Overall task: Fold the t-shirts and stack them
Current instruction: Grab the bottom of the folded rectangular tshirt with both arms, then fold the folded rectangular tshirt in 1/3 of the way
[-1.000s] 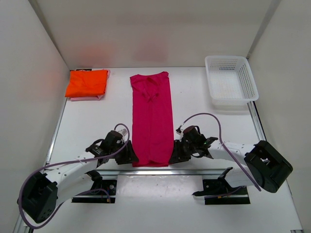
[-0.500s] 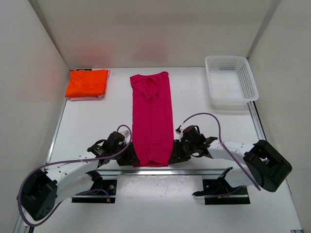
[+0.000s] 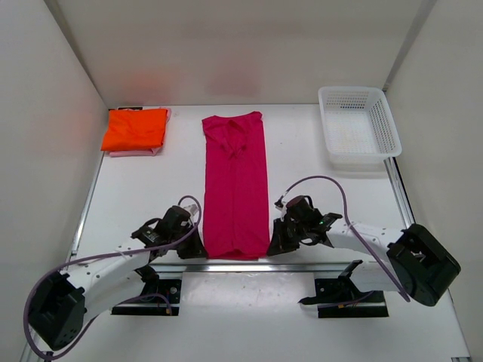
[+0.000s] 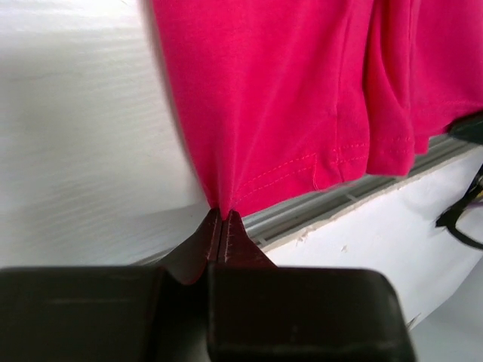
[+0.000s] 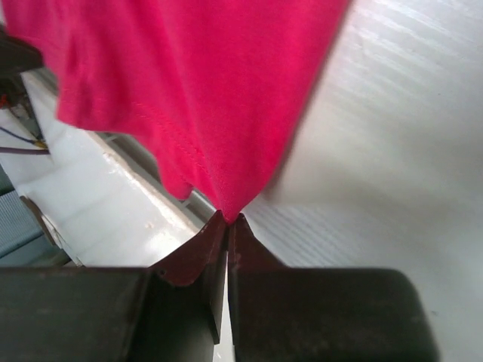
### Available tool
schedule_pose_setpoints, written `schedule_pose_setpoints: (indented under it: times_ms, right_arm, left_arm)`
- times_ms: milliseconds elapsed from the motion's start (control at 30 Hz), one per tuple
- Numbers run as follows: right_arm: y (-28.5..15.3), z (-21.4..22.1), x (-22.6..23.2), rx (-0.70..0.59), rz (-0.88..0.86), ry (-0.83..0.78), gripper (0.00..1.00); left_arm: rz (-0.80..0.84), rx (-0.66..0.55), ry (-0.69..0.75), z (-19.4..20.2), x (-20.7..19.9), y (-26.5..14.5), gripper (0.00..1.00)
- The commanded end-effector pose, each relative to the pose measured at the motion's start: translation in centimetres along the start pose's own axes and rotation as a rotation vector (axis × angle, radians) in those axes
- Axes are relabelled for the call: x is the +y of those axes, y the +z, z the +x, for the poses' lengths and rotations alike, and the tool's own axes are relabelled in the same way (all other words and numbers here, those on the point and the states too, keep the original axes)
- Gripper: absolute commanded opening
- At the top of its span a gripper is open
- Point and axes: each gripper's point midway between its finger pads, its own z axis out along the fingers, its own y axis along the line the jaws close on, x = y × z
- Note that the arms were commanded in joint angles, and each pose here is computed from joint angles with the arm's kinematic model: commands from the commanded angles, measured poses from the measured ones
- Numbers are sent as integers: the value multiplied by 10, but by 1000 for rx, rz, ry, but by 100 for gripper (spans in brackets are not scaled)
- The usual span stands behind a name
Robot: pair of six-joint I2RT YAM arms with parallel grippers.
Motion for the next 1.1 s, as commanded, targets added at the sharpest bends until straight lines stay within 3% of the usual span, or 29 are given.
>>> schedule_pose_setpoints:
  times_ms: [0,167,333,600,900,1067]
  right_arm:
    - [-7,7,6,9,-21,-28,0]
    - [-11,21,15,56,-44,-44,0]
    - [-14,21,22,75,-62,-59,0]
    - [-32,-33,35,15,-74,-87,0]
    - [-43,-100,32,-10,-56,-97,0]
    - [-43,-146,21,-27,-39,-92,0]
  left_arm:
    - [16,52,36,15,-6,-2,0]
    - [53,114,41,36,-15,-2,0]
    - [88,102,30,29,-25,-13,0]
    - [96,46,35,-23,-40,-20,0]
    - [103,-40,54,-115,-70,-27,0]
    - [79,-78,30,-163,-67,-24,0]
